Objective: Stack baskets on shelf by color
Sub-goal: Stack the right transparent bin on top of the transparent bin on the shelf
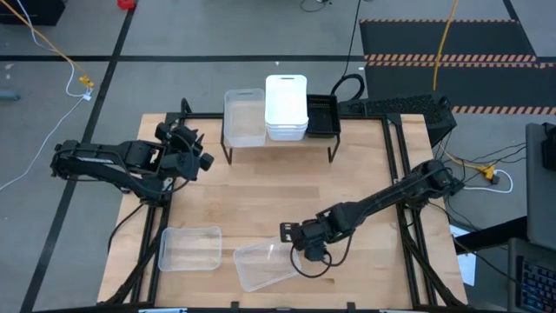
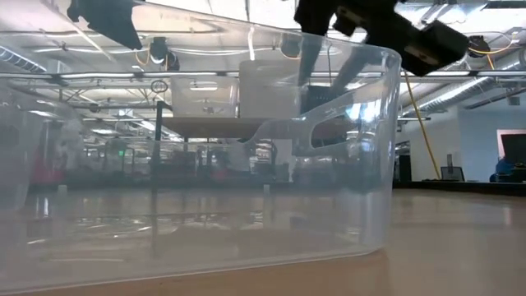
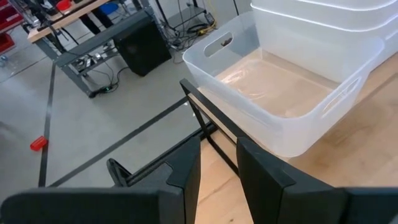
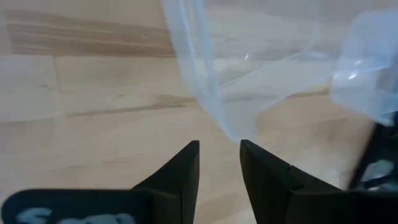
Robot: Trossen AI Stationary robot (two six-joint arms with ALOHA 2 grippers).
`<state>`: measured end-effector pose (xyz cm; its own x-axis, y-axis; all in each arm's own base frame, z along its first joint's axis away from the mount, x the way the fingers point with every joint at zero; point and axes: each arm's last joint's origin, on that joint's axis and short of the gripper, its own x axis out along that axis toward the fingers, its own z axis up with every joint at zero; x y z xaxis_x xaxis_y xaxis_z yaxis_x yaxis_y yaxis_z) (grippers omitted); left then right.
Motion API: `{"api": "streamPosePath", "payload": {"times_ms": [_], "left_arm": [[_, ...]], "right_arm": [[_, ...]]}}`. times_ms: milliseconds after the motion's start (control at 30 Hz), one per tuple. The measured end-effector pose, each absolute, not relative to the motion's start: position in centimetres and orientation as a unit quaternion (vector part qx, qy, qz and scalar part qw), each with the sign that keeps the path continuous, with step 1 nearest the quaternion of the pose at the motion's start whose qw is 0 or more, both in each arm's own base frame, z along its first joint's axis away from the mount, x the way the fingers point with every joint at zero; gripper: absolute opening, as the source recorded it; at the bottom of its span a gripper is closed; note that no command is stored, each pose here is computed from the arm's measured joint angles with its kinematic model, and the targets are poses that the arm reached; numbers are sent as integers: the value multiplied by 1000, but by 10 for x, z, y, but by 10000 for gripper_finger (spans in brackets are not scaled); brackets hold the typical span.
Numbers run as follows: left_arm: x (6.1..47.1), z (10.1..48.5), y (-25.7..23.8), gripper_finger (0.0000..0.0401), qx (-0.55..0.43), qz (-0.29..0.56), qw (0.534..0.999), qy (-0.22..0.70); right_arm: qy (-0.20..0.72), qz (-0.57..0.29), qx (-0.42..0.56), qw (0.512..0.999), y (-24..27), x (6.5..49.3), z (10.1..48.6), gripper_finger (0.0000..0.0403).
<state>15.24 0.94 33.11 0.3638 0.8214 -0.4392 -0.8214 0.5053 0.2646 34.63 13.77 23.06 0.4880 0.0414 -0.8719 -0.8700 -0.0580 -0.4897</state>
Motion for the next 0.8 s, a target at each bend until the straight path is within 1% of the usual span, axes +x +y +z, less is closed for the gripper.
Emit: {"api": "streamPosePath", "payload": {"times_ms": [133, 200, 367, 567, 667, 800], "left_arm": [[153, 331, 9, 106, -3, 496, 826, 267], [153, 331, 9, 106, -9, 491, 828, 270], [153, 330, 8, 106, -19, 477, 833, 280], [153, 330, 8, 106, -15, 476, 833, 282], [153, 330, 8, 106, -12, 475, 833, 283], [153, 330, 8, 106, -5, 475, 832, 286]], "right_arm": [[289, 410, -604, 619, 144, 348, 234, 112], [283, 432, -591, 619, 145, 349, 229, 112], [285, 438, -605, 600, 142, 351, 211, 112], [258, 425, -612, 615, 141, 351, 193, 107], [254, 417, -609, 625, 139, 351, 189, 84], [267, 416, -580, 647, 134, 352, 189, 24]]}}
